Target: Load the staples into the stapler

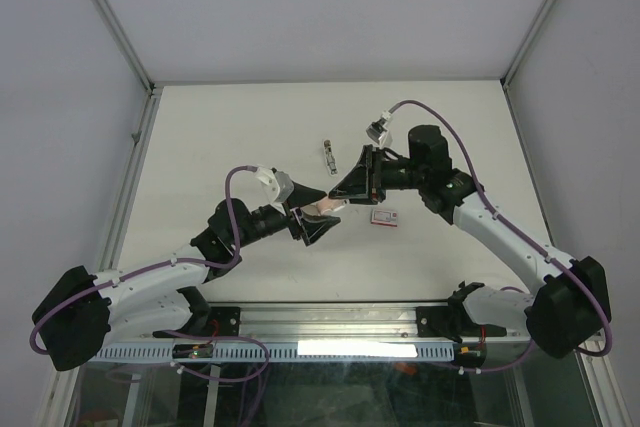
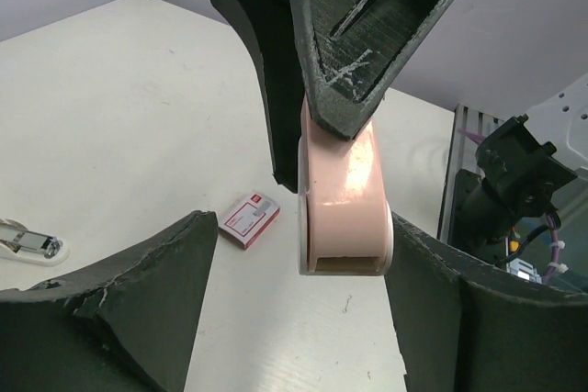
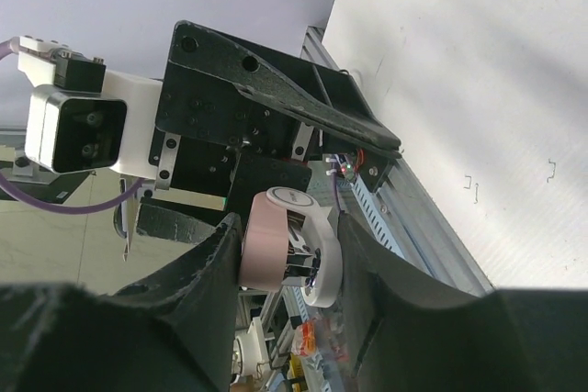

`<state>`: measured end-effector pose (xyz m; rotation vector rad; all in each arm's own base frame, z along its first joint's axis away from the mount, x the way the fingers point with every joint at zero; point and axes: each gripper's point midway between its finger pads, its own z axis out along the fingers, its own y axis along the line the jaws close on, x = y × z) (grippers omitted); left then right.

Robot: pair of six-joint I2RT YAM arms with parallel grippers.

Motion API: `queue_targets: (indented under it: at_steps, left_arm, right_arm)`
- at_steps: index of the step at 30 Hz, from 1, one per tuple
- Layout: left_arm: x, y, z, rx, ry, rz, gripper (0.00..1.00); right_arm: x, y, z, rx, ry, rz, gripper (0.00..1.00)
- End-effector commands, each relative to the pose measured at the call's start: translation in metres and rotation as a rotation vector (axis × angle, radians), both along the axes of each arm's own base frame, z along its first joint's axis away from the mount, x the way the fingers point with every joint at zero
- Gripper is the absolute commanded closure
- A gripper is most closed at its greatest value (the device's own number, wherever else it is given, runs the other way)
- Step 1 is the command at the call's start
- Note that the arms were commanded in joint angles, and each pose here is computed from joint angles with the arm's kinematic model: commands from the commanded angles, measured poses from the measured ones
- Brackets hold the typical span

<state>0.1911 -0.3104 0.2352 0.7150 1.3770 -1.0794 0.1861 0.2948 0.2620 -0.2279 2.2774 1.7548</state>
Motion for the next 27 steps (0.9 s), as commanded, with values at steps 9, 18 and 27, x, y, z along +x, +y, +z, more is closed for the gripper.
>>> queue_targets:
  at_steps: [9,18,27]
  left_arm:
    - [-0.0089,-0.0052,0.0443,-0.099,-0.054,-0.060,0.41]
    - [-0.0077,-0.0096,0.0362,-0.074,-0.034,-0.072,0.91]
    - [-0.0007,-0.0049,0.0384,-0.089,-0.049,-0.023,1.00]
  right_arm:
    - [-0.0013,-0.0002,0.0145,0.009,-0.076,0.032,1.00]
    - [-0.0015,-0.0028,0.0178,0.012,-0.091,0.028,0.98]
    - [-0.0067,-0.0054,0.0170,0.015,-0.078,0.031,0.11]
